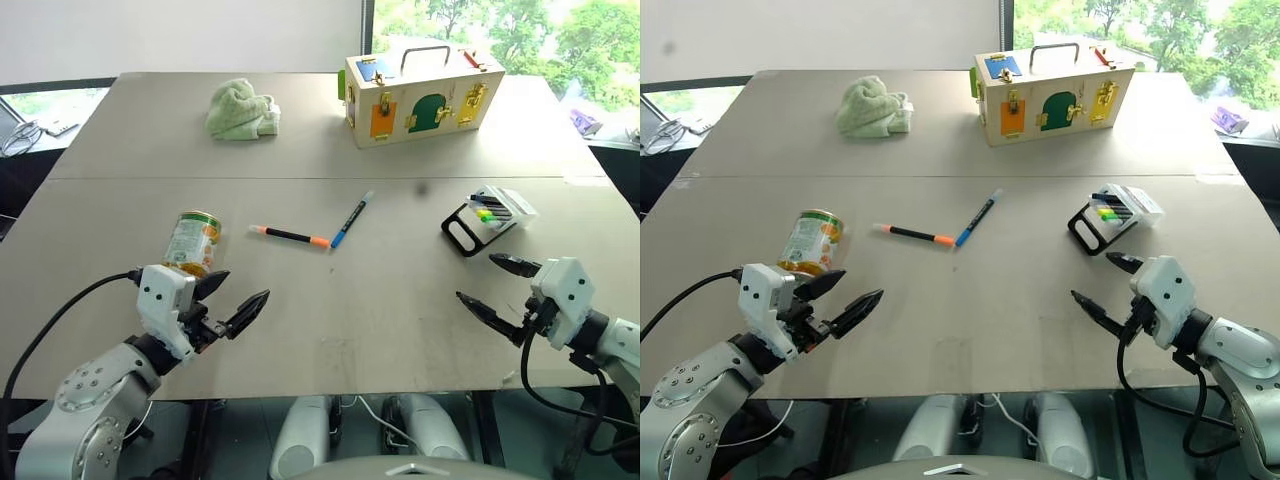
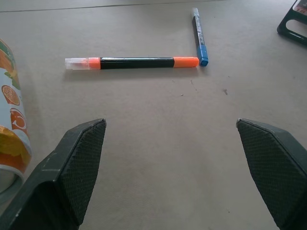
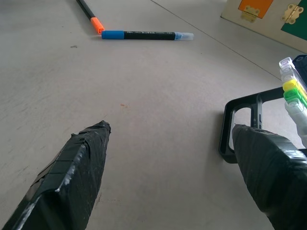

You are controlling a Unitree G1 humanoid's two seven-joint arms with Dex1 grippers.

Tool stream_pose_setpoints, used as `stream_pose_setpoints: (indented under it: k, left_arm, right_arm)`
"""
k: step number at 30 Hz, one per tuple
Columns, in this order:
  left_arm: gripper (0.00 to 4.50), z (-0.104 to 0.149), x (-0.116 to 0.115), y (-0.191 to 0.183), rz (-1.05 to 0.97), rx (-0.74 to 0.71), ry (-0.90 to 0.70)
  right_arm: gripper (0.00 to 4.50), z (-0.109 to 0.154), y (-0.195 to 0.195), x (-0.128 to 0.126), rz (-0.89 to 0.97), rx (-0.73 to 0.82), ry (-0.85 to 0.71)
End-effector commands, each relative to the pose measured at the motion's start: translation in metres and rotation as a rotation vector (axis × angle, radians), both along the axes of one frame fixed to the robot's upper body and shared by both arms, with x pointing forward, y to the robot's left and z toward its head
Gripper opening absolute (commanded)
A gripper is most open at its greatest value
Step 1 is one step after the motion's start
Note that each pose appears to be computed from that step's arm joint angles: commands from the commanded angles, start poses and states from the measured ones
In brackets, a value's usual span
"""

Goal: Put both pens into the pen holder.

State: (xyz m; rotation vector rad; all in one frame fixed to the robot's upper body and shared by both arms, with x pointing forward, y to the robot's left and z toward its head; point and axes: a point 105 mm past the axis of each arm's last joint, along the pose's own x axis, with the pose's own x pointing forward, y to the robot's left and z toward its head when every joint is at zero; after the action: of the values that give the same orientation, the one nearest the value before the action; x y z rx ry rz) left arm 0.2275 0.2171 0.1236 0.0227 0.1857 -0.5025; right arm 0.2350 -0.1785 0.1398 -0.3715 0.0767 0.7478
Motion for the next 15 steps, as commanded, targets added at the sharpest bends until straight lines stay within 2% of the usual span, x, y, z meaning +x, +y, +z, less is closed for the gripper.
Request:
stream_pose_setpoints:
  k: [1, 4, 9, 15]
  left_arm:
    - [4.49, 0.016, 0.005, 0.005, 0.05, -0.013, -0.046]
    - [4.49, 0.046, 0.018, 0.017, 0.172, -0.121, -0.096]
    - [4.49, 0.078, 0.032, 0.037, 0.279, -0.154, -0.129]
    - [4.49, 0.066, 0.055, 0.081, 0.476, 0.037, 0.214]
  right_arm:
    - [4.32, 0.015, 0.009, -0.004, 0.06, 0.024, -0.054]
    - [4.32, 0.034, 0.034, -0.019, 0.232, 0.09, -0.092]
    - [4.32, 0.057, 0.054, -0.036, 0.413, 0.137, -0.127]
    - [4.32, 0.067, 0.067, -0.045, 0.564, 0.097, -0.133]
